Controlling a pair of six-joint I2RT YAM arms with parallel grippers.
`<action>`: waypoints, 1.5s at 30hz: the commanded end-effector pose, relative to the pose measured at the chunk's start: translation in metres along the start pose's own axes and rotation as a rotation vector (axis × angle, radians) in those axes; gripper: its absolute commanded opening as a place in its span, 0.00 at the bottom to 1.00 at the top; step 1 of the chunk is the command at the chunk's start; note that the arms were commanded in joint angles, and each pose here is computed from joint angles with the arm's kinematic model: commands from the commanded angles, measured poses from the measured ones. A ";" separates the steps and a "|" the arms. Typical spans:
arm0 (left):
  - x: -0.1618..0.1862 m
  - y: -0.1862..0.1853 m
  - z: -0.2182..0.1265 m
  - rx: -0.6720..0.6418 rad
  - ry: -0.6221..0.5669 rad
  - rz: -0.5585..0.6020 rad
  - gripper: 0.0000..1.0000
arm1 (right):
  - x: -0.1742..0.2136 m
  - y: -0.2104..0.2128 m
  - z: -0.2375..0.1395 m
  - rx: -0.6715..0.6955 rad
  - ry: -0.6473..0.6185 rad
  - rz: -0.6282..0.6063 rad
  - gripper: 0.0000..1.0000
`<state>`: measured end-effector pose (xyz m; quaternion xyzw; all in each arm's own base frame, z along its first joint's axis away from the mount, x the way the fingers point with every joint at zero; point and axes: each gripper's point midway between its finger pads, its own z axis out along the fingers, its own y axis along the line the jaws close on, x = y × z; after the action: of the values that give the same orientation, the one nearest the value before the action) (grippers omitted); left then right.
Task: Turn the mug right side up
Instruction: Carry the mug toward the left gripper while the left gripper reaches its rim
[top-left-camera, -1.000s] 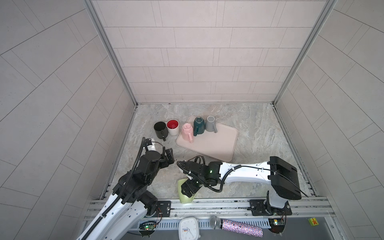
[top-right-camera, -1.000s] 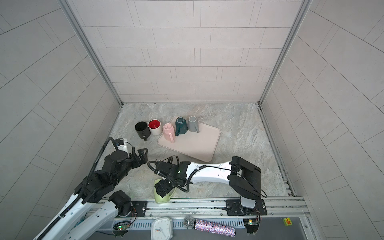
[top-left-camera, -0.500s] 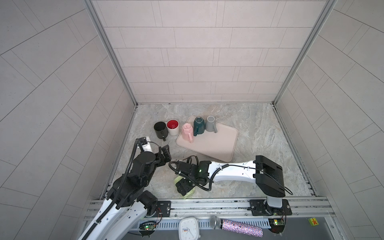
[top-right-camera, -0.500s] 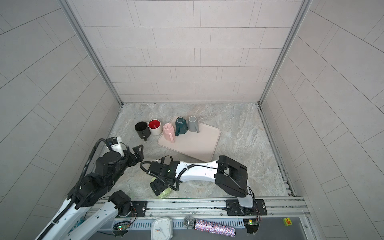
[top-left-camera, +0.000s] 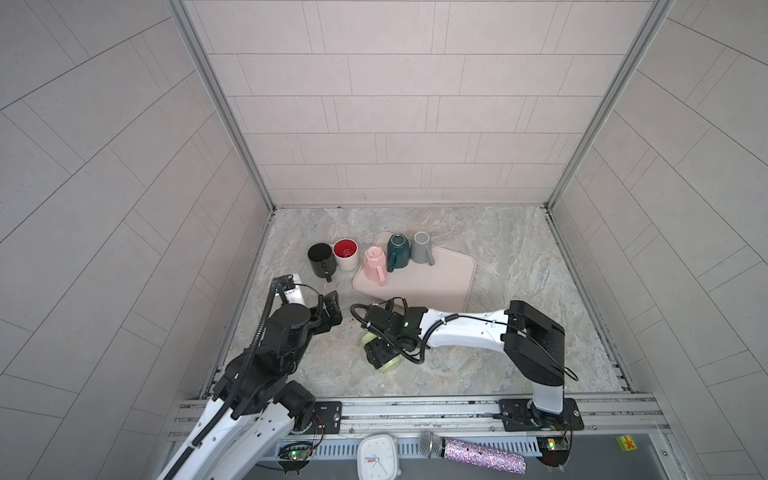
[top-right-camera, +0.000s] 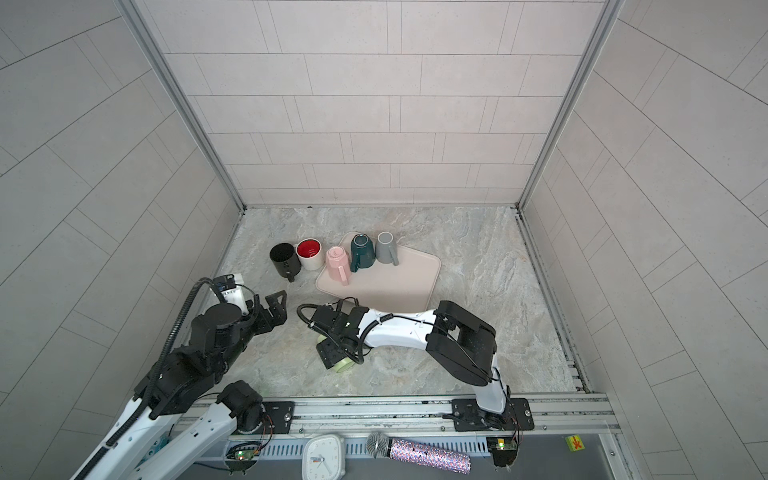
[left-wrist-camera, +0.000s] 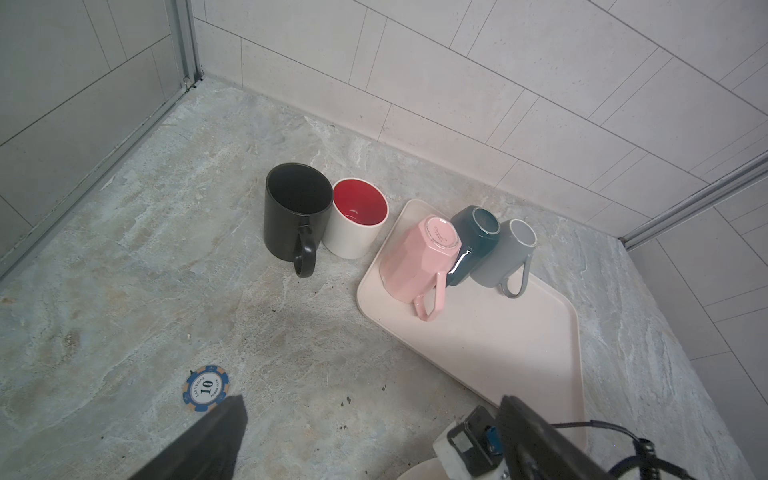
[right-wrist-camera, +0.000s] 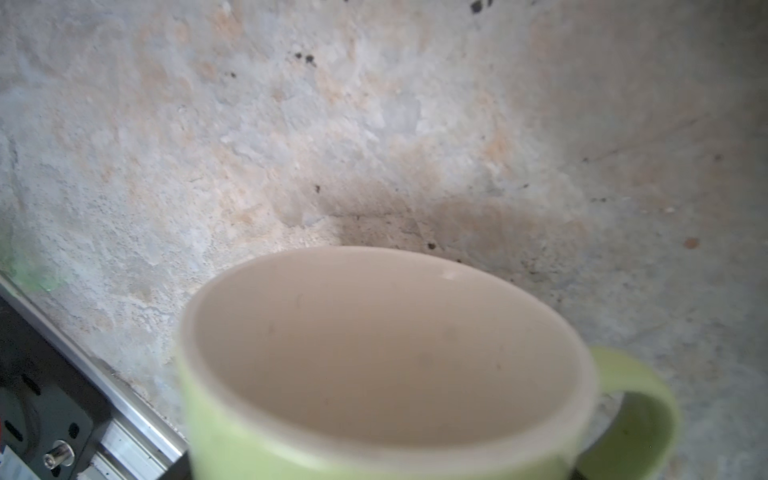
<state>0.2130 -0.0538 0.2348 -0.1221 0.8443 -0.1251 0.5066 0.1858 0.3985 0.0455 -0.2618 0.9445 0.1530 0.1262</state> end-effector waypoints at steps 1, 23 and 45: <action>0.008 0.001 0.007 -0.008 0.027 0.016 1.00 | -0.013 -0.010 -0.014 0.003 -0.076 -0.013 0.75; 0.065 -0.034 0.041 0.132 0.303 0.021 1.00 | -0.061 0.004 -0.095 -0.259 -0.648 -0.327 0.70; 0.094 -0.102 0.055 0.403 0.591 0.114 0.69 | -0.069 -0.004 -0.140 -0.224 -0.908 -0.493 0.78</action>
<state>0.2193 -0.1796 0.1543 0.0523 0.9266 -0.2805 0.2450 0.2176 0.3695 0.1464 -0.4069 0.7357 0.2945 0.4543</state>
